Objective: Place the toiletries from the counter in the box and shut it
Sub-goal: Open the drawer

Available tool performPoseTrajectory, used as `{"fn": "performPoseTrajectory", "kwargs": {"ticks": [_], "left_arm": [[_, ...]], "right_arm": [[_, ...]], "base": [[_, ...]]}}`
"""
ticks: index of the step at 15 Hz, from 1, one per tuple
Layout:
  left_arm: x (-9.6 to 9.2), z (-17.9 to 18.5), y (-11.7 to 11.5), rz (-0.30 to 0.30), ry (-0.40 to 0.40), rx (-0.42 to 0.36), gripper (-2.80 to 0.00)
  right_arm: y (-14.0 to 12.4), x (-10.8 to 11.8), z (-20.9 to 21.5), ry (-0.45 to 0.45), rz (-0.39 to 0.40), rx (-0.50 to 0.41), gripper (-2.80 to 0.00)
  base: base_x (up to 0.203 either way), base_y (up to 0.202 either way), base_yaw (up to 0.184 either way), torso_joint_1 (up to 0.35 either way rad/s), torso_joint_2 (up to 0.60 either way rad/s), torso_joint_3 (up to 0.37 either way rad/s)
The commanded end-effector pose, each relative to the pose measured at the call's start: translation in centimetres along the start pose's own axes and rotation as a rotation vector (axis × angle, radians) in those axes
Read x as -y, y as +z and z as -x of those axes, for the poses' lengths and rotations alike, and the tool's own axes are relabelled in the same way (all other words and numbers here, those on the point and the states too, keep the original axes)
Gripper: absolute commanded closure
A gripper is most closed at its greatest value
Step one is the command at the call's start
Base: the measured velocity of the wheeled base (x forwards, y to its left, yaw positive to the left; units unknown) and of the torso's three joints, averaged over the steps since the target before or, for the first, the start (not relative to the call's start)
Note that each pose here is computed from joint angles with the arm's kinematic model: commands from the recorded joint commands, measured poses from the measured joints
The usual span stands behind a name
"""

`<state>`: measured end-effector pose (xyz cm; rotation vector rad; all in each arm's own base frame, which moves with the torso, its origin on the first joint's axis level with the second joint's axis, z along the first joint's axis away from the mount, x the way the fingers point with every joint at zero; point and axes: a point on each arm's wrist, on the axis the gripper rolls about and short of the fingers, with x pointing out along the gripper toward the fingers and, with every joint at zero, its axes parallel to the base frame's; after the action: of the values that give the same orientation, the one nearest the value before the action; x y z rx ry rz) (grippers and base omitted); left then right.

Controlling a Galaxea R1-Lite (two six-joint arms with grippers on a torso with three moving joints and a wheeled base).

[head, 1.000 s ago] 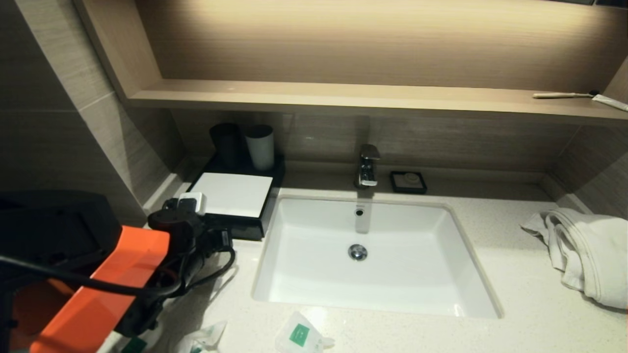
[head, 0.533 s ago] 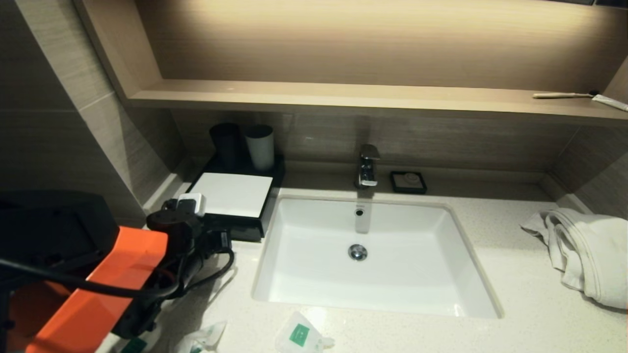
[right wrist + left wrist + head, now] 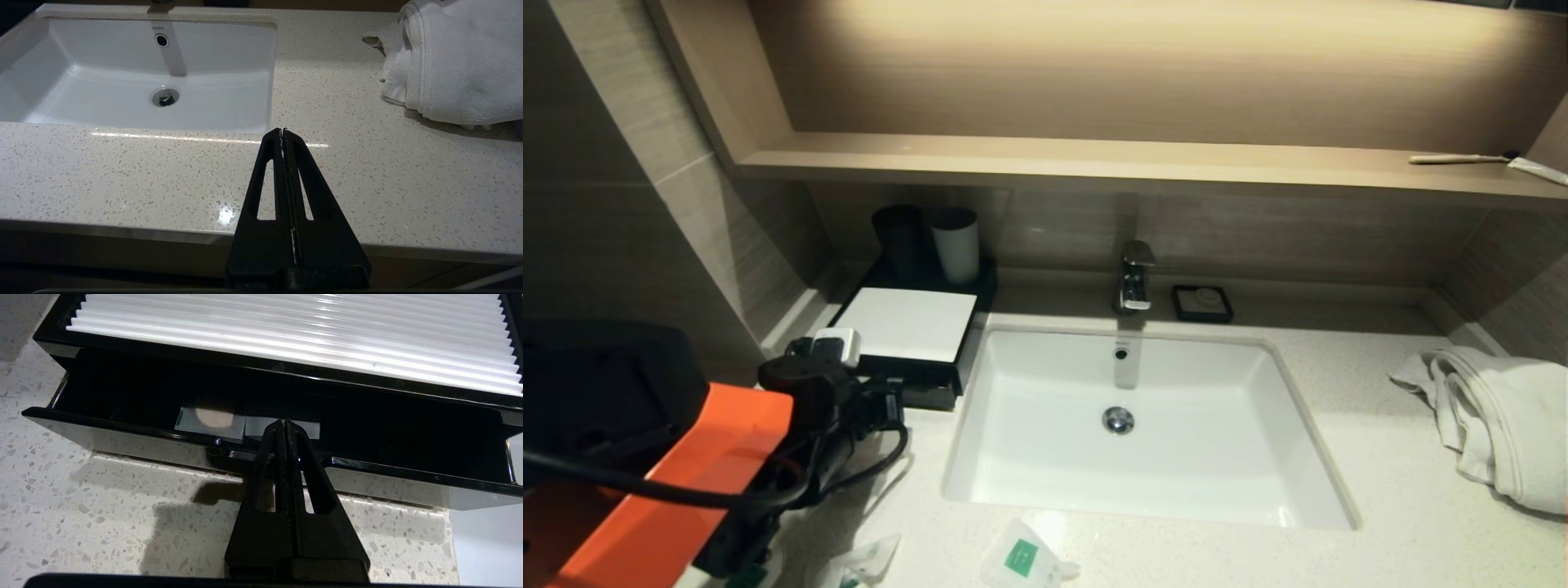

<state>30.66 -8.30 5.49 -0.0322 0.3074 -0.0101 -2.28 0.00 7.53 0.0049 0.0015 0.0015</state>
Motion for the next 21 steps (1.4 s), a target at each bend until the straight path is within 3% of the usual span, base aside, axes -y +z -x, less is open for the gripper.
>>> {"fn": "performPoseTrajectory", "kwargs": {"ticks": [1, 16, 21], "left_arm": [[-0.1, 0.6, 0.6, 0.007, -0.001, 0.025, 0.0], [-0.8, 3.2, 0.3, 0.001, 0.002, 0.0, 0.0], [-0.5, 2.5, 1.4, 0.009, -0.003, 0.041, 0.0]], "right_arm": [[0.0, 0.0, 0.0, 0.0, 0.0, 0.0, 0.0], [0.0, 0.0, 0.0, 0.0, 0.0, 0.0, 0.0], [0.0, 0.0, 0.0, 0.0, 0.0, 0.0, 0.0]], "base": [[0.0, 0.0, 0.0, 0.0, 0.0, 0.0], [0.0, 0.0, 0.0, 0.0, 0.0, 0.0], [0.0, 0.0, 0.0, 0.0, 0.0, 0.0]]}}
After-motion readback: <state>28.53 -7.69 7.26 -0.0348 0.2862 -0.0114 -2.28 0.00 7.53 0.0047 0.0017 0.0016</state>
